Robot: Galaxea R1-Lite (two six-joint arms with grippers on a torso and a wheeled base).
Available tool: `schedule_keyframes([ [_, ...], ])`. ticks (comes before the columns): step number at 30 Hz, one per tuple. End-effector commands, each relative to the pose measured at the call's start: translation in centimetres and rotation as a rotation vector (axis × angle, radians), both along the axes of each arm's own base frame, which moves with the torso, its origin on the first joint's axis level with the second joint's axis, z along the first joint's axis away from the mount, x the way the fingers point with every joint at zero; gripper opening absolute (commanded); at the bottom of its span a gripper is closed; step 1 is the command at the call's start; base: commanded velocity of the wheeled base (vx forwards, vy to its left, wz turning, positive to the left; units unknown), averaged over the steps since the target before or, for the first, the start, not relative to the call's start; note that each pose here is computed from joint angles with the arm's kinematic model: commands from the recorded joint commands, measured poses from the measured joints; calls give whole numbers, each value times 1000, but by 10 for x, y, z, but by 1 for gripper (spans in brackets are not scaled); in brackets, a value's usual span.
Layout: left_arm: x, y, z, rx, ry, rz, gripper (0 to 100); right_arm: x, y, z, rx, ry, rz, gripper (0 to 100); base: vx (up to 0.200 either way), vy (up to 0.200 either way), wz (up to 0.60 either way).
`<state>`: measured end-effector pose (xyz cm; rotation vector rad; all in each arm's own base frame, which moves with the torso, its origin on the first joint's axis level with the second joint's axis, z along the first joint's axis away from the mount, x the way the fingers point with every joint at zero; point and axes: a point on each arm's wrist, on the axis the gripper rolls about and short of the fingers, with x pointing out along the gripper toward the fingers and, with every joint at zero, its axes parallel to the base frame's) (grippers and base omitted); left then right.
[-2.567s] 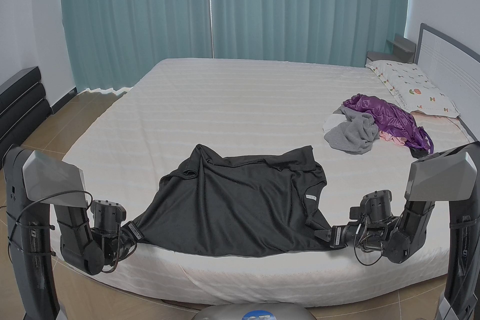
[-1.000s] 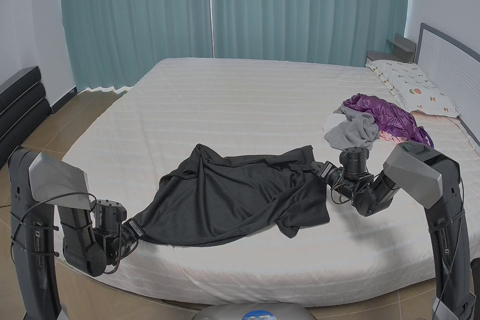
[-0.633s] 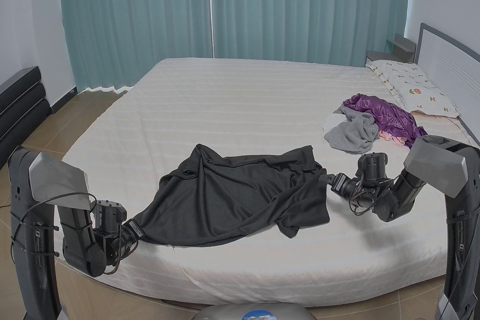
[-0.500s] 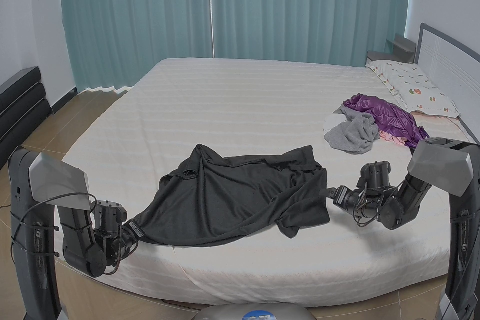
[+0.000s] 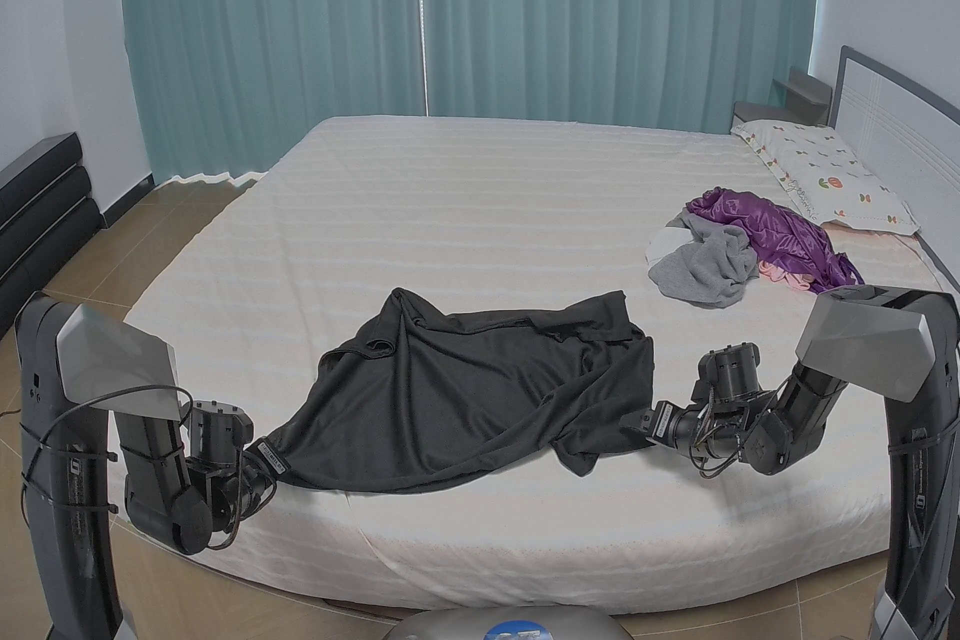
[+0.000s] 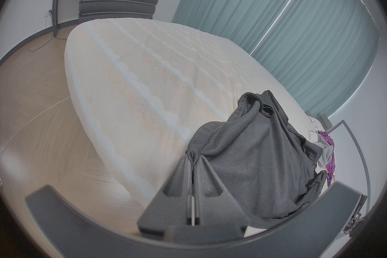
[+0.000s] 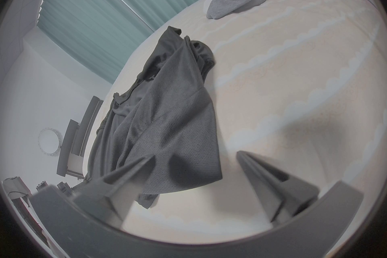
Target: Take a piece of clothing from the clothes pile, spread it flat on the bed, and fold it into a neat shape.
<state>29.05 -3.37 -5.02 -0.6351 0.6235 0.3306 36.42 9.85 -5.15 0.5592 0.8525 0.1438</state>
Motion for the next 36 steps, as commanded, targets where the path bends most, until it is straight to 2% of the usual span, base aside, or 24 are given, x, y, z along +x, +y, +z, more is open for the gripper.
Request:
schedule_keyframes([
  [1, 0, 0, 1, 0, -2, 1, 0, 3, 5, -2, 4, 7, 6, 0, 0, 0, 0],
  [9, -3, 0, 1, 8, 3, -4, 0, -10, -9, 25, 28, -10, -17, 0, 0, 0, 0],
  [13, -7, -2, 1, 14, 14, -17, 0, -36, -22, 50, 71, 3, -11, 0, 0, 0, 0],
  [21, -20, -9, 16, 49, 7, -76, 0, -86, -38, 76, 82, 33, -10, 0, 0, 0, 0],
  [25, -24, -9, 26, 63, -4, -90, 0, -107, -48, 85, 73, 110, -21, 0, 0, 0, 0],
  [30, -31, -8, 31, 92, -1, -112, 0, -121, -59, 106, 102, 146, -25, 0, 0, 0, 0],
  [32, -31, -8, 32, 93, -2, -113, 0, -127, -59, 111, 96, 160, -18, 0, 0, 0, 0],
  [36, -33, -9, 30, 99, 13, -124, 0, -145, -62, 109, 0, 258, 75, 0, 0, 0, 0],
])
